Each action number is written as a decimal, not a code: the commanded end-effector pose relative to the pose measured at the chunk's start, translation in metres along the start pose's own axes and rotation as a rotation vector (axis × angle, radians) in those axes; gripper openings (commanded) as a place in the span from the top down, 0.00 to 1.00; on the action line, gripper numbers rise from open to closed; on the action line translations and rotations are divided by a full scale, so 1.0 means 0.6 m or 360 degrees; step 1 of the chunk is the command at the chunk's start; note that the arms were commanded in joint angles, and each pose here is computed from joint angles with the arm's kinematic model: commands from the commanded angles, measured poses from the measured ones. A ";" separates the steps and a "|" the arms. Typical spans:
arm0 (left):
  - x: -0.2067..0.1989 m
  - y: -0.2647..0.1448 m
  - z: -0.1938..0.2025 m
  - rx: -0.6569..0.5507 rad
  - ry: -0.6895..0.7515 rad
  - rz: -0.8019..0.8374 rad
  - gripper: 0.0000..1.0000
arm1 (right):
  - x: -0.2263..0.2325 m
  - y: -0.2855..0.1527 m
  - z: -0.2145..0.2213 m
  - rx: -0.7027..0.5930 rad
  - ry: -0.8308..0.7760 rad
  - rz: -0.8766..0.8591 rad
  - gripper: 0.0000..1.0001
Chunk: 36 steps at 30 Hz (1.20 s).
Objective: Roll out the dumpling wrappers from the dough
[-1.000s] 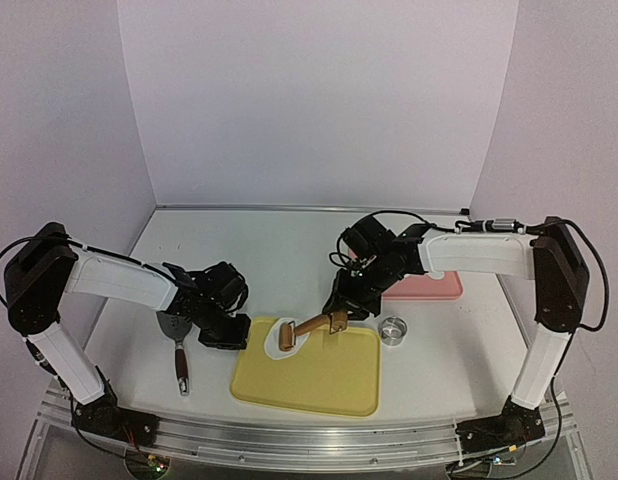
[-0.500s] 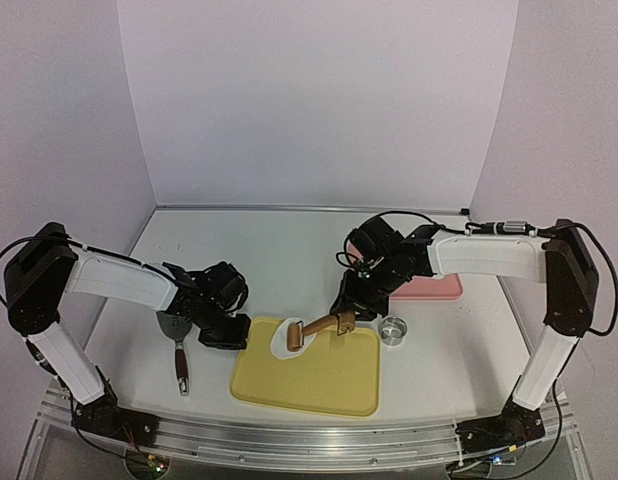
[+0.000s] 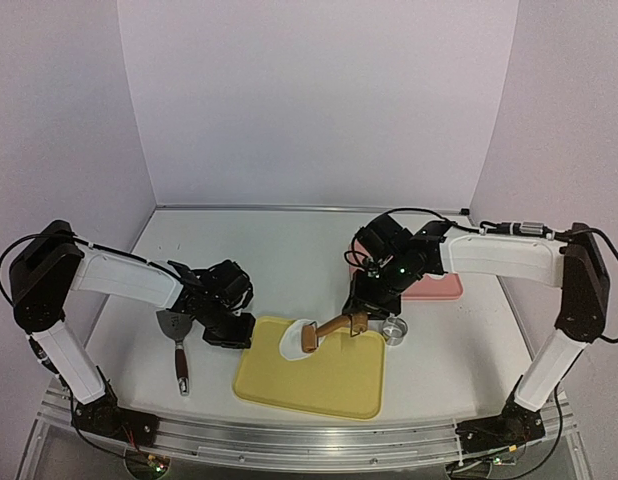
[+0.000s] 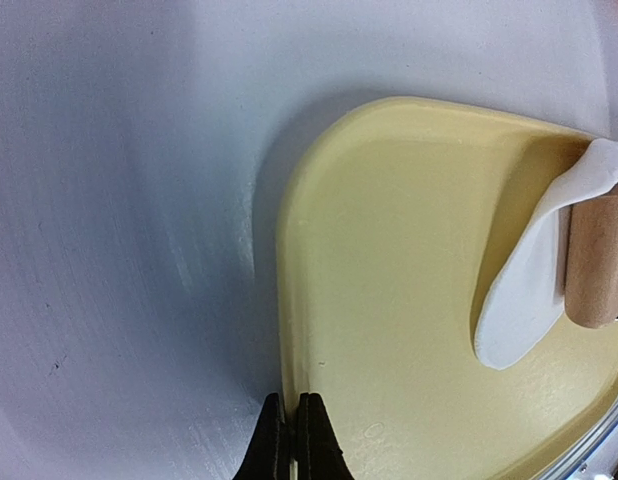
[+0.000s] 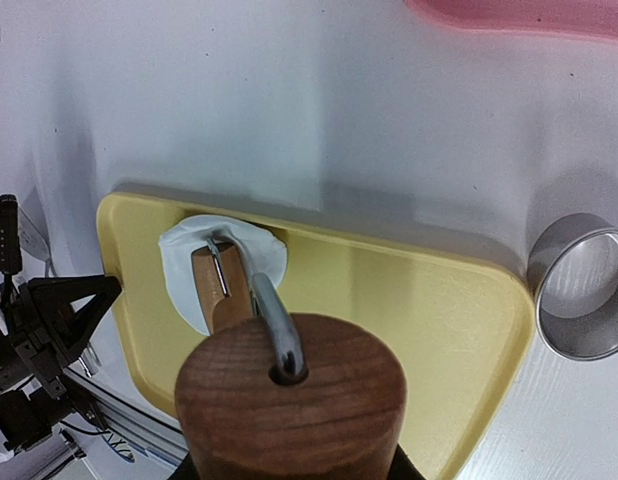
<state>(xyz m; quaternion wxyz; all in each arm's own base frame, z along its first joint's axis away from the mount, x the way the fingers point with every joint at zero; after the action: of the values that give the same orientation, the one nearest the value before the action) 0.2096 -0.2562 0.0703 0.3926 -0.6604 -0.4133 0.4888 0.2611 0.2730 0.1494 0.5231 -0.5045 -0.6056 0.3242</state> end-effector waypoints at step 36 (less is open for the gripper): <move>-0.027 -0.017 -0.023 -0.0052 0.0084 0.0111 1.00 | -0.039 -0.147 -0.020 -0.0050 -0.0299 0.0376 1.00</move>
<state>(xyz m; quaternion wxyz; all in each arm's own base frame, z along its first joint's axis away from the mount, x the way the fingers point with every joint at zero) 0.2084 -0.2569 0.0709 0.3981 -0.6673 -0.4023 0.4842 0.2412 0.2029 0.1975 0.4317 -0.5774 -0.5493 0.4224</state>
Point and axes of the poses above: each gripper's point midway between its finger pads, its own y axis out along the fingers, its own x axis along the line the jaws close on, z = x × y, the point moved 6 cm from there along -y, back along the fingers, and after that the axes turned 2 degrees about -y, right-handed, at the moved point
